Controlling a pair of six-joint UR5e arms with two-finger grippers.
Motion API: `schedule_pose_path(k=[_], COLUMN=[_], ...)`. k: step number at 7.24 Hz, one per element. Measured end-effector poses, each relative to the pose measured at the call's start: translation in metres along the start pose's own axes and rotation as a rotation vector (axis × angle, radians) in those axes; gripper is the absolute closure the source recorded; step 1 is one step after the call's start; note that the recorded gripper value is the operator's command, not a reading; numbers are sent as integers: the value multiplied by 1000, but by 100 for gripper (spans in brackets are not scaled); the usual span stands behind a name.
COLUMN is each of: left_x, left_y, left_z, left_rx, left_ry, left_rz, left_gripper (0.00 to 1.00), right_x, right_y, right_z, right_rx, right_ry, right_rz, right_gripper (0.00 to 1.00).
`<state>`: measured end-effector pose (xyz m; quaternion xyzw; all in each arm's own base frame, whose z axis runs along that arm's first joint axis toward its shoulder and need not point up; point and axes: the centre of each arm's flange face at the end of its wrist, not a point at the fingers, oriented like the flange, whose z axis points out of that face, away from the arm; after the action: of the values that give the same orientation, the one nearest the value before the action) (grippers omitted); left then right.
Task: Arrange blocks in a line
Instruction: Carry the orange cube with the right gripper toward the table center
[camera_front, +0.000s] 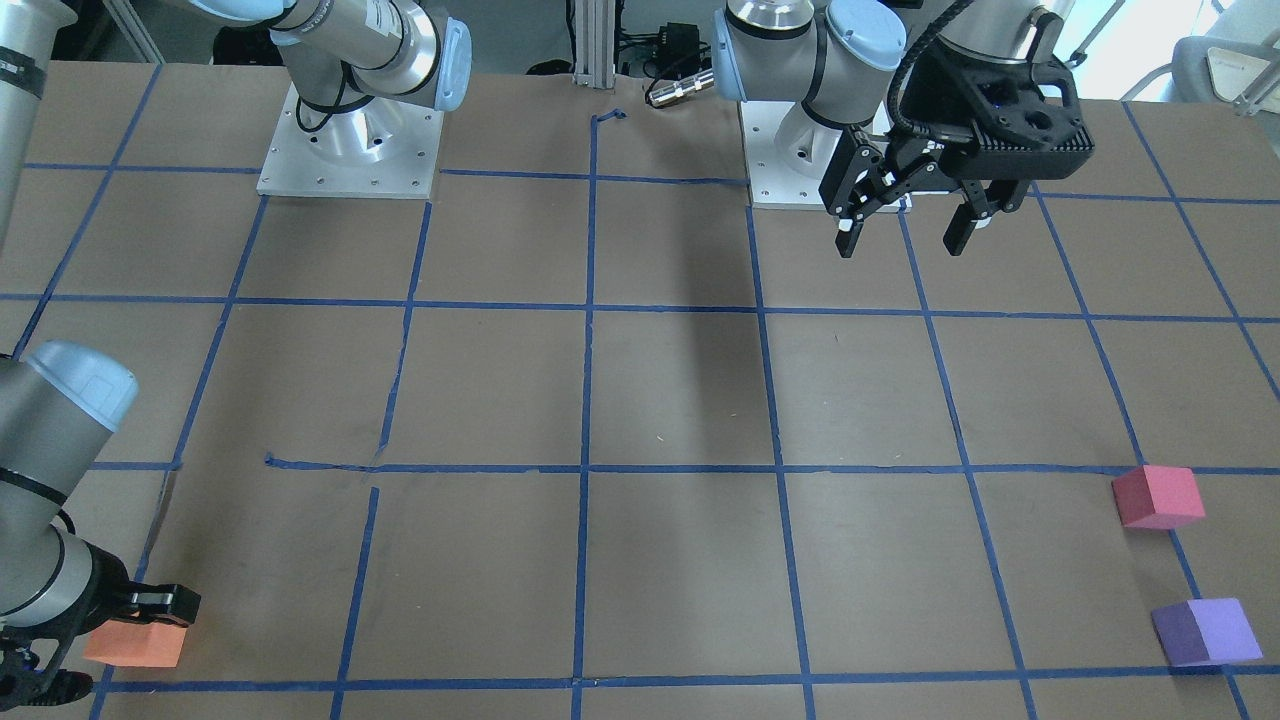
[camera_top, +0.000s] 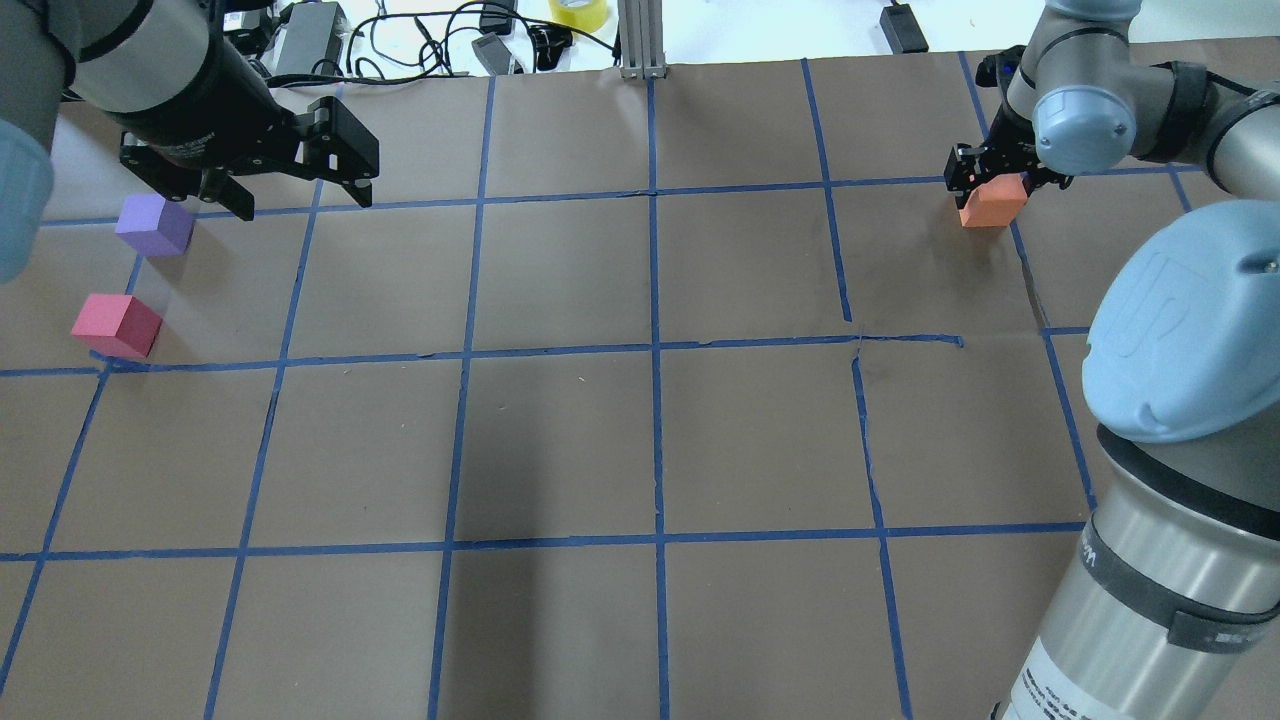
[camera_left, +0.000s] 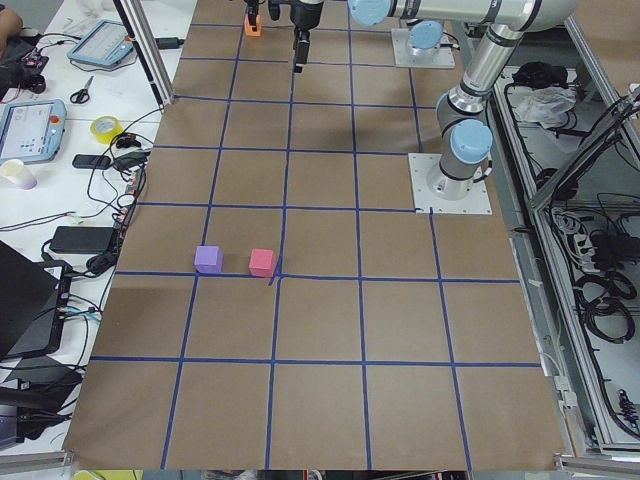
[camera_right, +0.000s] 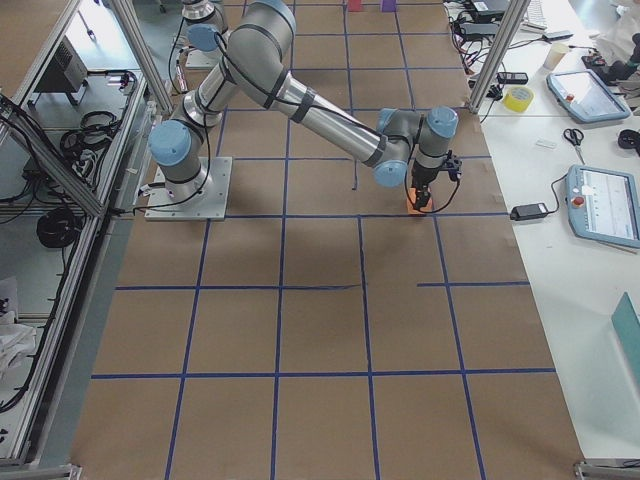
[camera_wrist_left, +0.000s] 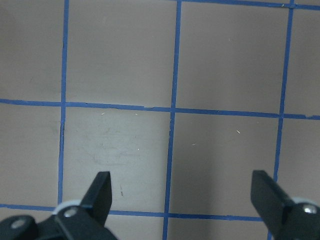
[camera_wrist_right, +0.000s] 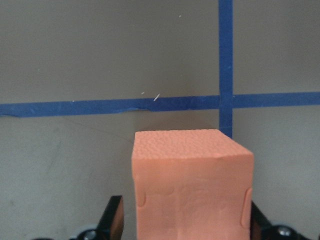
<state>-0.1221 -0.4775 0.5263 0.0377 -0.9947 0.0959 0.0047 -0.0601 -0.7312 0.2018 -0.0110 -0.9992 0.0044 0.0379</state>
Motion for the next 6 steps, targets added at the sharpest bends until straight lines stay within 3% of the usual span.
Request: schedule_pose_path(k=[1,2,4,6], left_x=[0,0,0,0], left_y=[0,0,0,1], left_z=[0,0,-1,-2], left_rx=[0,1,2,3], left_ry=[0,0,-1,-2], left_rz=[0,0,1,2], left_gripper=[0,0,0,0], right_x=[0,0,-5,-41], right_y=[0,1,1,4], right_z=[-1,-4,-18,-57], right_rx=[-1,-3,16,58], right_ry=[0,-1,-5,-3], right_rz=[0,1,5,-3], right_gripper=[74,78,78,77])
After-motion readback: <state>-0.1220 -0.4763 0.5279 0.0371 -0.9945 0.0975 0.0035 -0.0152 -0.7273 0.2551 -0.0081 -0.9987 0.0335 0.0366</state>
